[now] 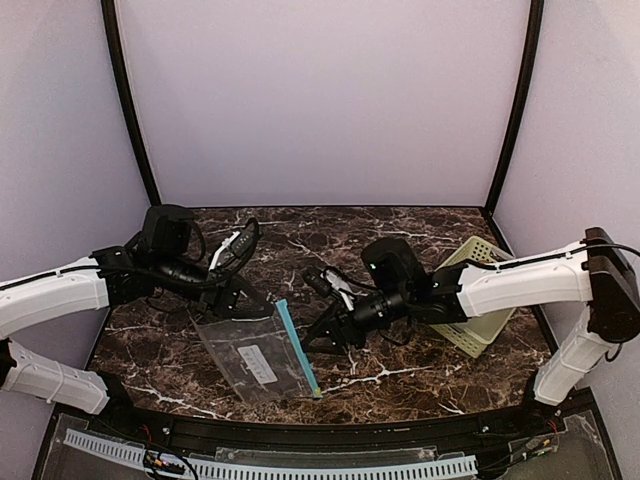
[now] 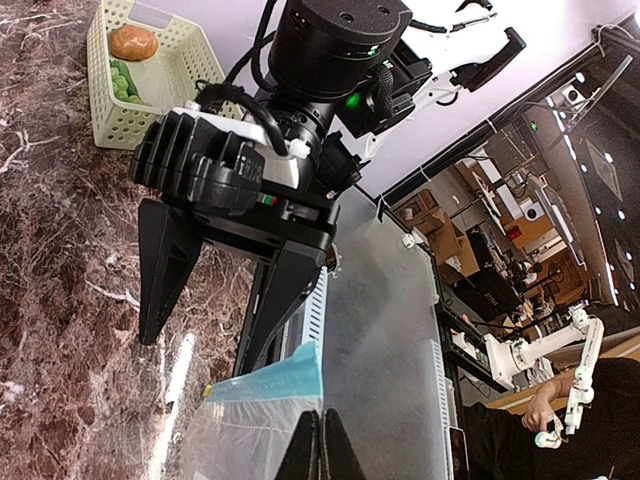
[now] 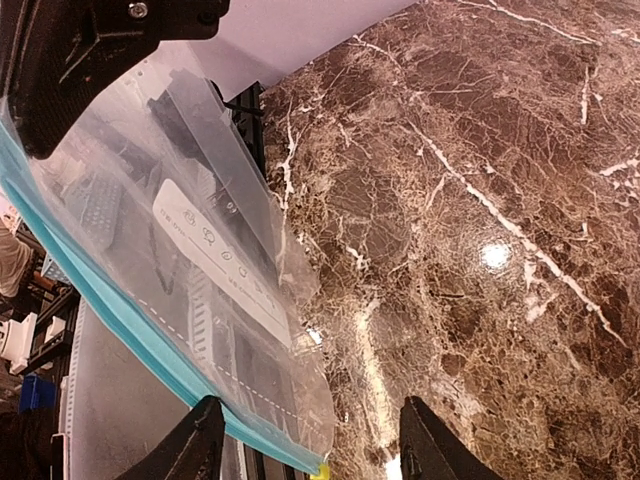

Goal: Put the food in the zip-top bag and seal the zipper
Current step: Pass from the left arm to the right

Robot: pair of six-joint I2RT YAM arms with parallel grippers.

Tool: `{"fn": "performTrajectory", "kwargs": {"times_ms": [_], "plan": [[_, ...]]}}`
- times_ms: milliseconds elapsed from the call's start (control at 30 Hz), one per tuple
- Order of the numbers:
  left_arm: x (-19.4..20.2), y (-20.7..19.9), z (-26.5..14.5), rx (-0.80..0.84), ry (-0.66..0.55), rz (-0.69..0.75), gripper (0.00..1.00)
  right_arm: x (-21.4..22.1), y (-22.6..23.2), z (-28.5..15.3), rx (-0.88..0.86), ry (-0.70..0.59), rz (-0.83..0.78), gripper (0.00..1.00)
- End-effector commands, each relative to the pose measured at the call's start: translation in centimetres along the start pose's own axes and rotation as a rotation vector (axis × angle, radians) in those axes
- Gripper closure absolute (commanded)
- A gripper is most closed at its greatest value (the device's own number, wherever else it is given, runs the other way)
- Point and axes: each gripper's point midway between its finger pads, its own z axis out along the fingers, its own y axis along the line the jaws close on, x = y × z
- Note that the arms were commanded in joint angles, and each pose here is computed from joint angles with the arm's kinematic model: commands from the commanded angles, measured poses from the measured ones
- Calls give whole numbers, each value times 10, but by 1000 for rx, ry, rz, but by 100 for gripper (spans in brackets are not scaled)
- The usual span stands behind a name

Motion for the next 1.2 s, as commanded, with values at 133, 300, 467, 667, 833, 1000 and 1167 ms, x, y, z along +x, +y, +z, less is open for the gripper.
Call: {"fn": "performTrajectory", "kwargs": {"times_ms": [133, 300, 467, 667, 833, 1000, 1167], "plan": [[-3, -4, 1, 24, -5, 28, 99, -13, 14, 8, -59, -27, -36, 43], [-1, -4, 1, 23, -4, 26, 99, -14, 22, 11, -94, -32, -39, 45], [-1, -3, 1, 20, -4, 26, 99, -13, 32, 13, -129, -35, -40, 48], [-1, -2, 1, 16, -6, 28, 99, -12, 39, 18, -159, -35, -38, 57], [-2, -1, 1, 10, -9, 31, 99, -13, 43, 19, -172, -43, -31, 80], [-1, 4, 0, -27, -8, 36, 99, -17, 39, 14, -126, -74, -15, 100], [0, 13, -2, -91, -2, 41, 93, -23, 27, 2, -14, -98, 18, 100]]}}
